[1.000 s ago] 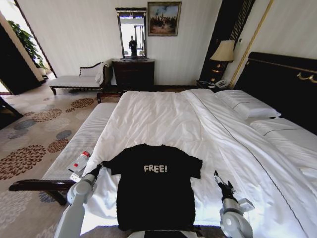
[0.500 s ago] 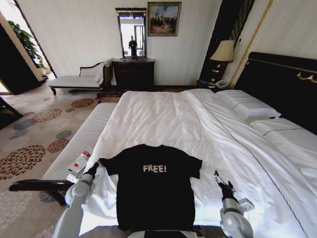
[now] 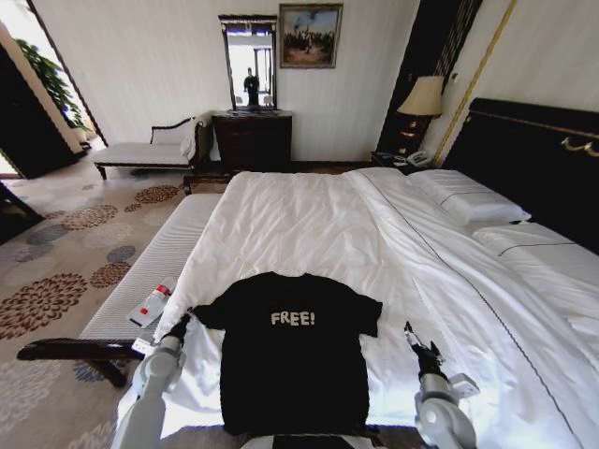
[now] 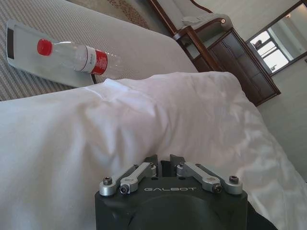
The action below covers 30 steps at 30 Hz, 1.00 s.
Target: Fold the clothes on the bed.
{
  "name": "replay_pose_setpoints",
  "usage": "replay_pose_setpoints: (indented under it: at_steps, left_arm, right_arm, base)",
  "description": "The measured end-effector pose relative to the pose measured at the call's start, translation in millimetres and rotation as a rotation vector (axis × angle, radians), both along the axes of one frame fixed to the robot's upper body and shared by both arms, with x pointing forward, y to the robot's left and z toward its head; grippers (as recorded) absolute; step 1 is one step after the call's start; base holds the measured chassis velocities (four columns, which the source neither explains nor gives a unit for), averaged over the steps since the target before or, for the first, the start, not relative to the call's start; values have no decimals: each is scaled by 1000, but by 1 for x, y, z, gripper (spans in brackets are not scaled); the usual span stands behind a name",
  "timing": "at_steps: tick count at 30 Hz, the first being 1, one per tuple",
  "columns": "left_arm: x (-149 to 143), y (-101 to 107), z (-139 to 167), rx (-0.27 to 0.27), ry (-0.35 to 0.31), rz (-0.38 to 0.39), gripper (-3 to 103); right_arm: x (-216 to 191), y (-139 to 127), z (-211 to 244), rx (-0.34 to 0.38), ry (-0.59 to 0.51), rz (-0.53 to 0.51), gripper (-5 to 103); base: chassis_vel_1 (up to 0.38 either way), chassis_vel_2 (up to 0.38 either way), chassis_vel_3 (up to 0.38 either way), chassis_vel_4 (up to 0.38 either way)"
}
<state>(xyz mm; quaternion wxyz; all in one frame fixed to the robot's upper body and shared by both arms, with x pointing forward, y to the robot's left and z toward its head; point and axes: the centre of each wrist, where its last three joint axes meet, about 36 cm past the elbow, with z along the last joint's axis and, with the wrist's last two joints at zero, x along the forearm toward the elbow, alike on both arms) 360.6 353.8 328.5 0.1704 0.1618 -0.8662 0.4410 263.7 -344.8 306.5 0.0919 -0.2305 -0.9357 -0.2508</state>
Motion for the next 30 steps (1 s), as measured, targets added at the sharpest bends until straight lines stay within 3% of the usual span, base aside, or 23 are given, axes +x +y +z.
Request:
replay_pose_setpoints:
  at_steps: [2, 4, 6, 8, 10, 12, 15, 19, 22, 26, 28, 30]
  left_arm:
    - [-3, -1, 4, -3, -6, 0, 19]
    - [-22, -8, 29, -6, -50, -26, 34]
    - [-41, -19, 47, 6, -75, -69, 40]
    - [-55, -29, 49, 4, -58, -98, 45]
    - [-68, -40, 44, -3, -22, -120, 57]
    - [-74, -47, 38, -8, 4, -129, 57]
    - [-86, -62, 15, -34, 75, -132, 73]
    - [-84, -65, 5, -91, 88, -113, 84]
    - [-74, -63, 3, -149, 75, -92, 98]
    - [-65, -63, 7, -187, 59, -83, 100]
    - [-62, -63, 10, -191, 53, -80, 91]
    - [-60, -64, 10, -192, 50, -78, 91]
  right_arm:
    - [0, 0, 0, 0, 0, 0, 100]
    - [0, 1, 0, 2, 1, -1, 100]
    - [-1, 1, 0, 2, 1, -3, 100]
    - [-1, 1, -1, 3, 2, -4, 100]
    - [0, 1, -1, 4, 2, -5, 100]
    - [0, 1, -1, 5, 2, -5, 100]
    - [1, 4, 0, 8, 2, -3, 100]
    - [2, 5, 0, 8, 2, 0, 100]
    - [0, 6, -2, 7, 10, 0, 100]
    - [-2, 7, -3, 6, 16, 0, 100]
    - [-3, 7, -4, 6, 17, -1, 100]
    - [-3, 6, -4, 6, 17, -1, 100]
  base:
    - [0, 0, 0, 0]
    - [0, 0, 0, 0]
    - [0, 0, 0, 0]
    - [0, 0, 0, 0]
    - [0, 0, 0, 0]
    - [0, 0, 0, 0]
    - [0, 0, 0, 0]
    - [0, 0, 0, 0]
    - [0, 0, 0, 0]
    - [0, 0, 0, 0]
    - [0, 0, 0, 0]
    - [0, 0, 0, 0]
